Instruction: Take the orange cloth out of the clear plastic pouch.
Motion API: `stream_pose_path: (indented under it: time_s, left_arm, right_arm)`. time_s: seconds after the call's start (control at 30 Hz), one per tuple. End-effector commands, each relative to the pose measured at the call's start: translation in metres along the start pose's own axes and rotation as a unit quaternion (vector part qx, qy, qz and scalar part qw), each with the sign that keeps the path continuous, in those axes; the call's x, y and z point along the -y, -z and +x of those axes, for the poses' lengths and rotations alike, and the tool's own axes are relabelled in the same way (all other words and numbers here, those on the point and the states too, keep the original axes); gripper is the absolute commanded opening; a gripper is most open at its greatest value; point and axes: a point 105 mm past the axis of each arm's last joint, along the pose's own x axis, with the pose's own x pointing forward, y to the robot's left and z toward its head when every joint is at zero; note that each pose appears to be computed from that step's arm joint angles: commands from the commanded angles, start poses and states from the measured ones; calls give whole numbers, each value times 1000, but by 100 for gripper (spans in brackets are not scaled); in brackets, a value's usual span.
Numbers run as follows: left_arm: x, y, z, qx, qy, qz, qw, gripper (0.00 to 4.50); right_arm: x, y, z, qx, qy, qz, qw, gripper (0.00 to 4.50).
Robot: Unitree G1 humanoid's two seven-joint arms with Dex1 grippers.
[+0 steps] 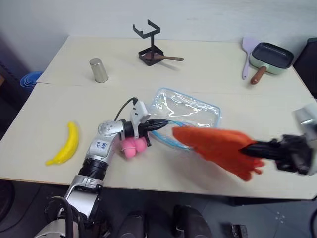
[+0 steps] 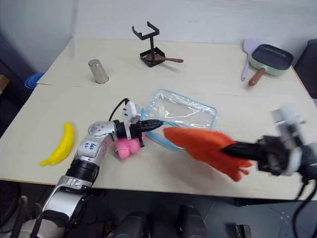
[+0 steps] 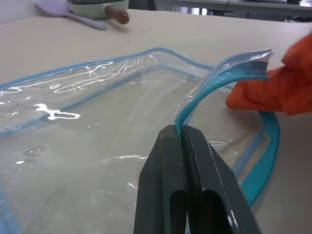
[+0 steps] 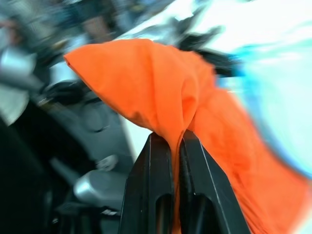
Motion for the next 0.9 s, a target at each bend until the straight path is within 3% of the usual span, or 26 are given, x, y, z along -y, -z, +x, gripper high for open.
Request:
stream_pose_path:
  time_s: [0.03,0.13,0.2,0.27,0.33,0.43,0.5,0.6,0.67,0.8,0.9]
  left_arm:
    - [2,-1,-4,-7,8,17,1000,0]
    - [1,-1,-4,-9,12,17,1000,0]
    - [2,-1,-3,-11,20,20,1000,0]
    - [2,0,-2,-16,22,21,999,0]
    - [2,-1,-1,-16,24,20,999,0]
    - [2,-1,0,-16,26,22,999,0]
    - [4,-2,-1,-16,29,22,999,0]
    - [8,0,-4,-16,38,13,999,0]
    - [7,0,-5,-19,30,12,999,0]
    - [9,-7,-10,-10,37,1,999,127]
    - [10,-11,-20,-8,54,5,998,216]
  right_arm:
    - [23,-57,-35,93,102,-74,988,5]
    - [49,-64,-44,45,181,-171,967,5]
    - [76,-47,-49,-35,234,-247,940,5]
    - [101,-27,-51,-118,269,-334,896,5]
    - [125,-11,-52,-145,318,-375,859,5]
    - [138,32,-40,-169,310,-424,834,5]
    - [133,64,-28,-170,277,-424,846,5]
    - [118,111,-12,-169,218,-352,894,5]
    - [109,131,-9,-170,198,-328,908,55]
    - [92,136,-6,-145,172,-304,926,183]
    - [82,119,-7,-87,165,-288,939,281]
